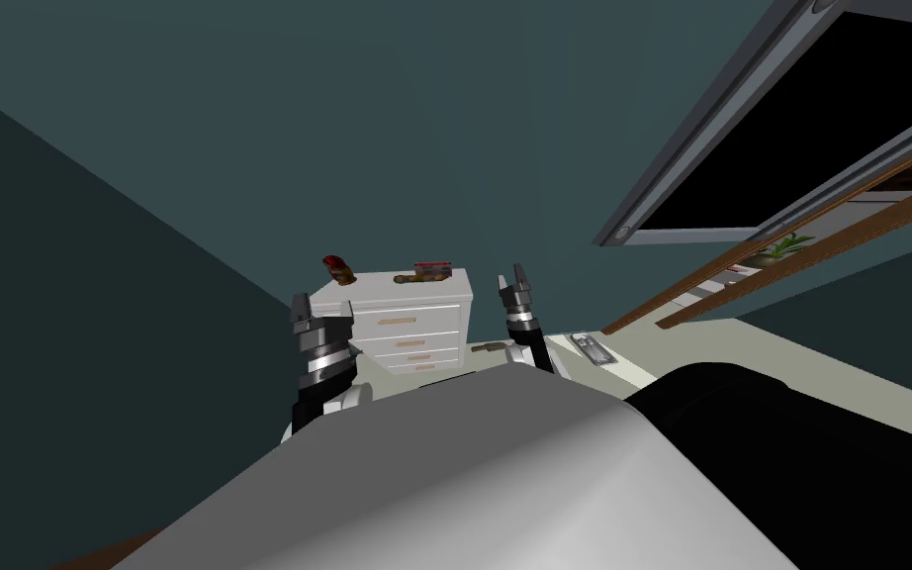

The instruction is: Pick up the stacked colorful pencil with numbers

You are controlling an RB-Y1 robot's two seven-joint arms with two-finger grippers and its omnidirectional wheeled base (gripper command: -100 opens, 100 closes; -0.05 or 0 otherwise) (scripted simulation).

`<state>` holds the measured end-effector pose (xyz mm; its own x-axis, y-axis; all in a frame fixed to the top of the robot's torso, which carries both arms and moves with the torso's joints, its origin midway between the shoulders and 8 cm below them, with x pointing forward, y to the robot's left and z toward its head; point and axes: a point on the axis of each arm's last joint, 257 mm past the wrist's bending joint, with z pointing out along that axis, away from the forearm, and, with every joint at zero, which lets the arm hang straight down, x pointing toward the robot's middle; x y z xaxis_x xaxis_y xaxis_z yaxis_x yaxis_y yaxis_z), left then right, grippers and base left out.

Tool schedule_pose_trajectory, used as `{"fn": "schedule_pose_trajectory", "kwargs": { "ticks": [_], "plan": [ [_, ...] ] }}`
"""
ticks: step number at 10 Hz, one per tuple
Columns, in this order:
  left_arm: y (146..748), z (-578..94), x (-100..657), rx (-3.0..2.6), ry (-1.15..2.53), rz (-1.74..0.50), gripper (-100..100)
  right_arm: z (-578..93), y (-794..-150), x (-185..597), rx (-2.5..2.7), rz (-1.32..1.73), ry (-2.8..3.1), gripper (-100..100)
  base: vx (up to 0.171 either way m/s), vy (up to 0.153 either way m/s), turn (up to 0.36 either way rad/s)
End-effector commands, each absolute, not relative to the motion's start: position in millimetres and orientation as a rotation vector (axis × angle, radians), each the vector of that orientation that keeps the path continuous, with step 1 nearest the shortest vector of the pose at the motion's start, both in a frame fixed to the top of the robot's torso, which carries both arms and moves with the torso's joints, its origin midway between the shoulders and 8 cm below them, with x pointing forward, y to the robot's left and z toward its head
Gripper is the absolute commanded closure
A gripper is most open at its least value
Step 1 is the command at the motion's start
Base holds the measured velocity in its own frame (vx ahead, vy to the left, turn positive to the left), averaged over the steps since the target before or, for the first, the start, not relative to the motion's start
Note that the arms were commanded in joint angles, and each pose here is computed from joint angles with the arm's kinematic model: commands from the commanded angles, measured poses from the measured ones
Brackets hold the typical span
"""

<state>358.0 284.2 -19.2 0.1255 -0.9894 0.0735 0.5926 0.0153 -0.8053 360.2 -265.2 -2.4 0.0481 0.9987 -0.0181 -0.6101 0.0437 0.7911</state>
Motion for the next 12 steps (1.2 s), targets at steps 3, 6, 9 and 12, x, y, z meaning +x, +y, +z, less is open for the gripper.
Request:
{"fn": "schedule_pose_trajectory", "kwargs": {
  "ticks": [3,6,9,12],
  "plan": [
    [274,-22,378,-0.779,0.741,-1.359,-100,-2,-265,360,0.711,1.399,0.703,0,-0.019,-0.041,0.026],
    [268,-25,399,-0.773,0.815,-1.347,-100,-2,-265,360,0.711,1.399,0.703,0,-0.026,-0.07,0.035],
    [262,-23,420,-0.763,0.873,-1.335,-100,-2,-265,360,0.711,1.399,0.703,0,-0.018,-0.042,0.028],
    [261,-27,436,-0.786,0.92,-1.316,-100,-2,-265,360,0.711,1.399,0.703,0,-0.019,-0.052,0.025]
  ]
}}
